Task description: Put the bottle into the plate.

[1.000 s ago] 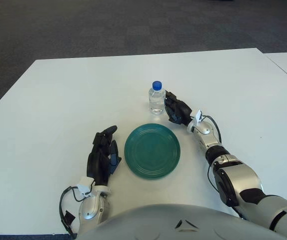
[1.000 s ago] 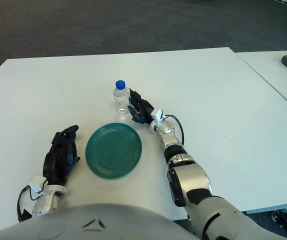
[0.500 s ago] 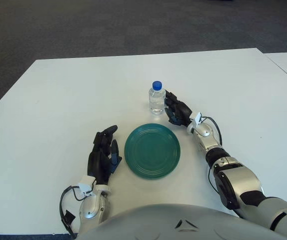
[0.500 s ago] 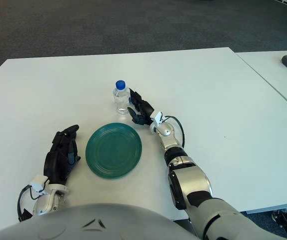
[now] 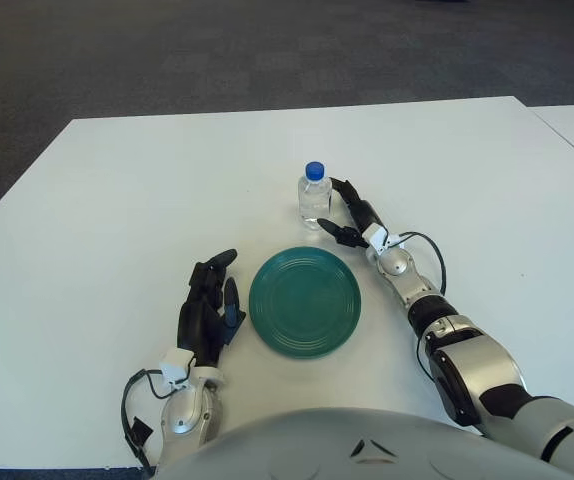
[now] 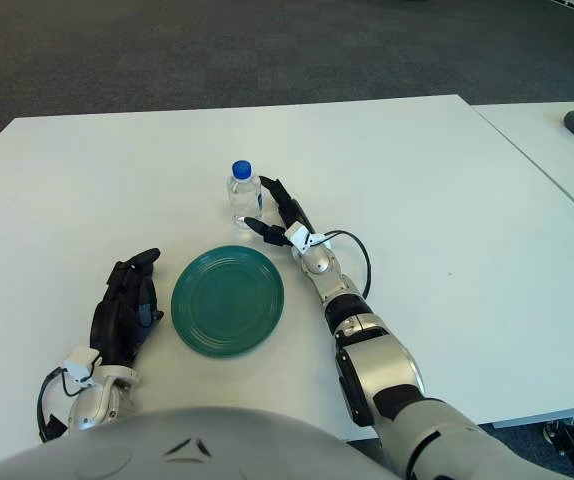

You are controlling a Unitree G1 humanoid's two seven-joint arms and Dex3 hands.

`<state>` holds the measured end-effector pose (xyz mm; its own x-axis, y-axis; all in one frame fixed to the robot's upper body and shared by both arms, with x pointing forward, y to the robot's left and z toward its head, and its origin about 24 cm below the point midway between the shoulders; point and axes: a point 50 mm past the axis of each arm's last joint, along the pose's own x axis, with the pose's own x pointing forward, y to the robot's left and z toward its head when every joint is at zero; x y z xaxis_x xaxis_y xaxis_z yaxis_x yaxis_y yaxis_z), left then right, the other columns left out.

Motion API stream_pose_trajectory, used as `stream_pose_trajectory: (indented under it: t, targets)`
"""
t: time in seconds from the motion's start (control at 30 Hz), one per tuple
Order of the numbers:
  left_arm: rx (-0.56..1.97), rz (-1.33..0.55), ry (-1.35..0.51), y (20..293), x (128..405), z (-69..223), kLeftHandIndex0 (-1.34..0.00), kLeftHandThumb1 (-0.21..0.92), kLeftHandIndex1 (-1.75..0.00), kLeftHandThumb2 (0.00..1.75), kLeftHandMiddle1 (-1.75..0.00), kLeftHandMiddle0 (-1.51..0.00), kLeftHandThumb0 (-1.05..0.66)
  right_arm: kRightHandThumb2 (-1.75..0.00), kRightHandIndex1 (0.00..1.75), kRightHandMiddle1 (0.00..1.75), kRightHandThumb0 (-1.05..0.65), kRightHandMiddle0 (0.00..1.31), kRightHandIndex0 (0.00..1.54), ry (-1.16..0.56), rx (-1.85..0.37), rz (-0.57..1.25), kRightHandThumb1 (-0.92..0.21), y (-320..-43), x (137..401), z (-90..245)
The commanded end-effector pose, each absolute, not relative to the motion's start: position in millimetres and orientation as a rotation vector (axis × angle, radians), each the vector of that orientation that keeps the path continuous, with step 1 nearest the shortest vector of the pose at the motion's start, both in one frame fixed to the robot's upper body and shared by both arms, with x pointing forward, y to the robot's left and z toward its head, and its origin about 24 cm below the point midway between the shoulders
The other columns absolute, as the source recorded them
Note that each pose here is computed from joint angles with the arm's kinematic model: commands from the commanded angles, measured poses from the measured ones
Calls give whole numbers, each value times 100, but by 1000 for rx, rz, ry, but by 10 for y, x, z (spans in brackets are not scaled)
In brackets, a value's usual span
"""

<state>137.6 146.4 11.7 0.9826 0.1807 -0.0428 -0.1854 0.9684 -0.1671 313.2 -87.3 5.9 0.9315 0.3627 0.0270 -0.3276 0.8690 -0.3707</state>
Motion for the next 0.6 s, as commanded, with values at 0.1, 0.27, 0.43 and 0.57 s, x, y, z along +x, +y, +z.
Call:
stream_pose_trajectory:
  t: [0.1, 0.27, 0.43, 0.57]
  targets:
    - [-182, 189, 41, 1445, 1364, 103, -21, 92, -96, 72, -45, -52, -71, -18, 143, 152, -103, 0, 19, -68, -383, 303, -92, -906, 3157, 69]
    - [-180, 187, 37, 1437, 1365, 103, -21, 92, -96, 71, -45, -51, -71, -15, 169, 171, -96, 1, 38, -60, -412, 250, -92, -916, 3169, 80]
    - [-177, 186, 38, 1434, 1362, 101, -20, 92, -96, 72, -44, -51, -72, -11, 174, 174, -88, 11, 54, -53, -419, 225, -92, -920, 3176, 87]
    - [-179, 185, 37, 1434, 1362, 99, -20, 92, -96, 72, -44, -51, -72, -8, 174, 175, -85, 22, 68, -50, -417, 209, -92, -918, 3183, 95]
